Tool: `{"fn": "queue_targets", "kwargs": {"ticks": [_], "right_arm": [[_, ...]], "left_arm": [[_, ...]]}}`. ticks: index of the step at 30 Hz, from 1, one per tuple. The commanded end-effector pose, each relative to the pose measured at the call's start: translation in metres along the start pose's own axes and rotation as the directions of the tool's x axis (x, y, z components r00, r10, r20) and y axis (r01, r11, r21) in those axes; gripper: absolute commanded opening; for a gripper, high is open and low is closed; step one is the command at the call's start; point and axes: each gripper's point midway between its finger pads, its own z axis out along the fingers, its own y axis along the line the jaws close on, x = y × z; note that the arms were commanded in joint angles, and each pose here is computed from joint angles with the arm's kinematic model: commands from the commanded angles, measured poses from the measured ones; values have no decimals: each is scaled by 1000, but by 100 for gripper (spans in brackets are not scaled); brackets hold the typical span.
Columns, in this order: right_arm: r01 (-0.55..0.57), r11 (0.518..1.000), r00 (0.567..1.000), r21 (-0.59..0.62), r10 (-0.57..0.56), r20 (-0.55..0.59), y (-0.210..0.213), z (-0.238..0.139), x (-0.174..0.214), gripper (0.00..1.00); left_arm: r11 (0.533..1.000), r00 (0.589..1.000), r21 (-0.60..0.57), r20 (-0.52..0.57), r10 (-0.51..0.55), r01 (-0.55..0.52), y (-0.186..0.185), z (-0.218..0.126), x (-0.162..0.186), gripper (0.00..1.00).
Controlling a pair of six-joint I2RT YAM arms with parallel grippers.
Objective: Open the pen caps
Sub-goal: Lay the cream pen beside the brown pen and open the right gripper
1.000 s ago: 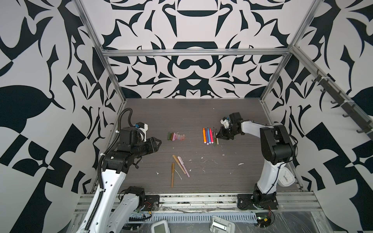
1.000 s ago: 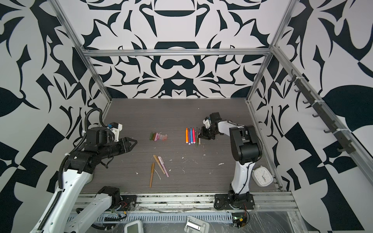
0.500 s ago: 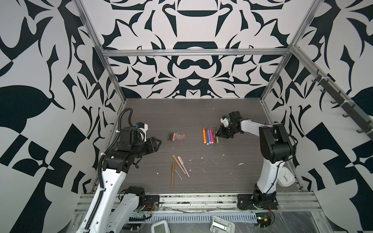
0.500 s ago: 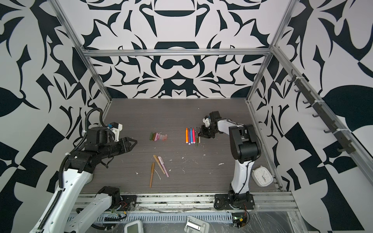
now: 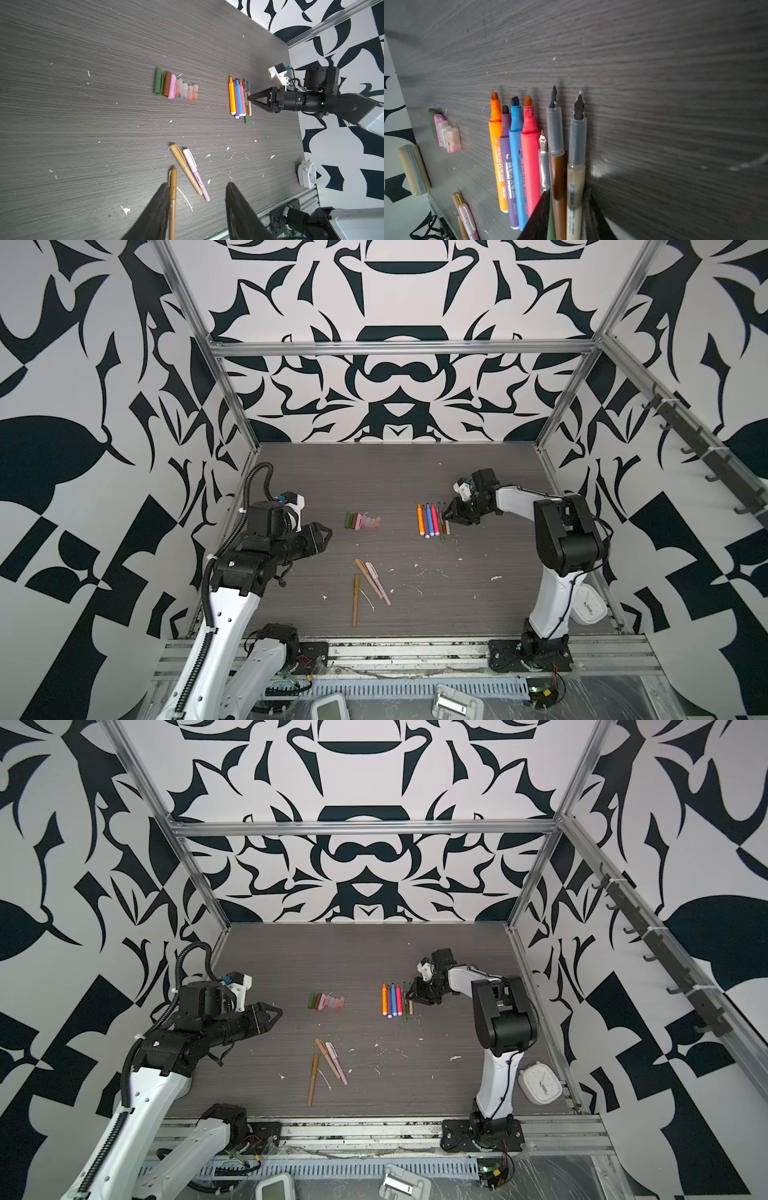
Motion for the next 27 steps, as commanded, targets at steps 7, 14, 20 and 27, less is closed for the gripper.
{"fn": "queue_targets", "kwargs": {"ticks": [7, 14, 20, 27], "right_arm": [[34, 997, 998, -70, -30, 49, 24, -14, -14, 34], [46, 999, 994, 2, -46, 96, 18, -27, -17, 43], [92, 996, 984, 8, -92, 149, 25, -48, -1, 47], [101, 986, 975, -129, -72, 209, 40, -73, 60, 20]], "left_arm": [[1000, 1000, -10, -7, -8, 8, 4, 1, 5, 47], [1000, 1000, -9, -4, -8, 8, 4, 0, 5, 47], [1000, 1000, -7, 2, -5, 5, 3, -1, 5, 47], [1000, 1000, 0, 4, -3, 3, 2, -3, 5, 47]]}}
